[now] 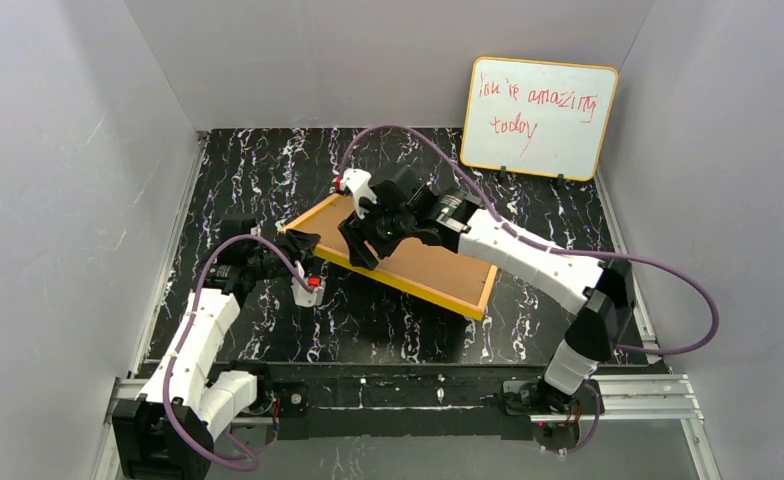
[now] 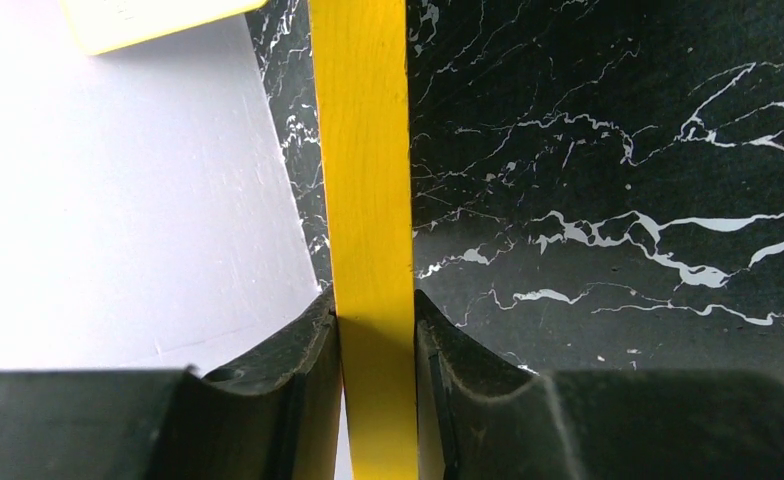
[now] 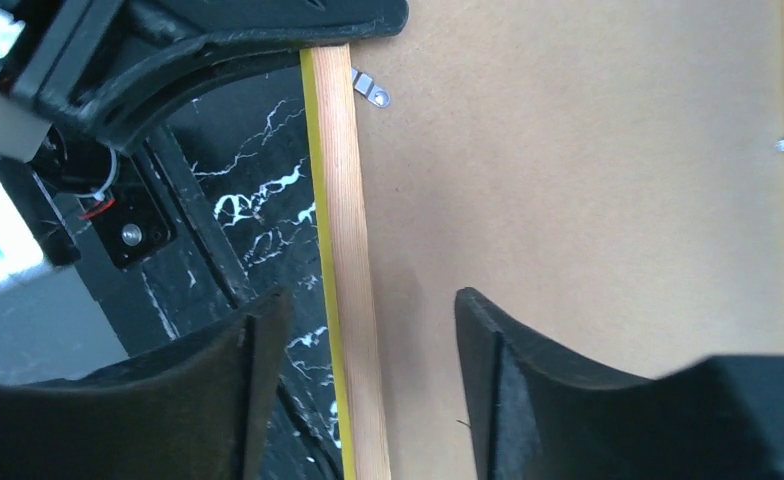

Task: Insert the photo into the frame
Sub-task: Turn over the photo frame at the center of the board.

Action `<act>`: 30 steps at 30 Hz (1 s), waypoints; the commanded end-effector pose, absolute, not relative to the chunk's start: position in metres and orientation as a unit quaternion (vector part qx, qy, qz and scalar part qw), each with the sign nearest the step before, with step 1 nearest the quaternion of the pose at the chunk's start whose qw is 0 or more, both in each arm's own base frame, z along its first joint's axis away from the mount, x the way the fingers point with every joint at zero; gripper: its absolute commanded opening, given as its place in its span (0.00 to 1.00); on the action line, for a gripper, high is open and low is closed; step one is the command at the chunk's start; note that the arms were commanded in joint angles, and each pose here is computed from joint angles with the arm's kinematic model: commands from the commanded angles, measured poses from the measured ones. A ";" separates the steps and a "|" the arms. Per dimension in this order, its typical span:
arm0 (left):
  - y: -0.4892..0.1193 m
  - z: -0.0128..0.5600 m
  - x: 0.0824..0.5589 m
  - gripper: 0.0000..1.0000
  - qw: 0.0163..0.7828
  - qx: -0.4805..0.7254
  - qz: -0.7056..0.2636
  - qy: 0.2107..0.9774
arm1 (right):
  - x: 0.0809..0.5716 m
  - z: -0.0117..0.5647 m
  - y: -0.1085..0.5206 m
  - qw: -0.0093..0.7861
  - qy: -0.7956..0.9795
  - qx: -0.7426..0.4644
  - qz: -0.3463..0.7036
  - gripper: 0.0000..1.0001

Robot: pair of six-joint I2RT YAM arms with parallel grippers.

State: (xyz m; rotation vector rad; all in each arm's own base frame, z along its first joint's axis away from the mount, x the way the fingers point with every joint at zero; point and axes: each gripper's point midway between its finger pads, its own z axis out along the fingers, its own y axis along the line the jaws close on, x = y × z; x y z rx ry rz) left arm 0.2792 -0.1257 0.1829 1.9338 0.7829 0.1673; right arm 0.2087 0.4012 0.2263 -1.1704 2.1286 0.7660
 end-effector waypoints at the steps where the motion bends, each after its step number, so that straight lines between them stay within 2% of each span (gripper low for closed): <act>1: -0.130 0.213 0.284 0.10 0.518 0.782 0.063 0.340 | 0.203 0.288 0.378 0.368 0.743 -0.483 0.281 0.74; 6: -0.126 0.212 0.285 0.08 0.504 0.783 0.054 0.361 | 0.184 0.267 0.361 0.362 0.733 -0.530 0.226 0.83; 16: -0.124 0.217 0.290 0.06 0.502 0.777 0.049 0.377 | 0.189 0.226 0.346 0.363 0.732 -0.572 0.062 0.82; 26: -0.124 0.218 0.291 0.05 0.503 0.773 0.044 0.384 | 0.211 0.212 0.330 0.387 0.733 -0.558 -0.039 0.68; 28: -0.124 0.218 0.291 0.05 0.503 0.773 0.046 0.385 | 0.217 0.217 0.331 0.402 0.734 -0.546 -0.049 0.59; 30: -0.124 0.220 0.292 0.10 0.504 0.771 0.045 0.388 | 0.221 0.229 0.337 0.420 0.734 -0.532 -0.043 0.48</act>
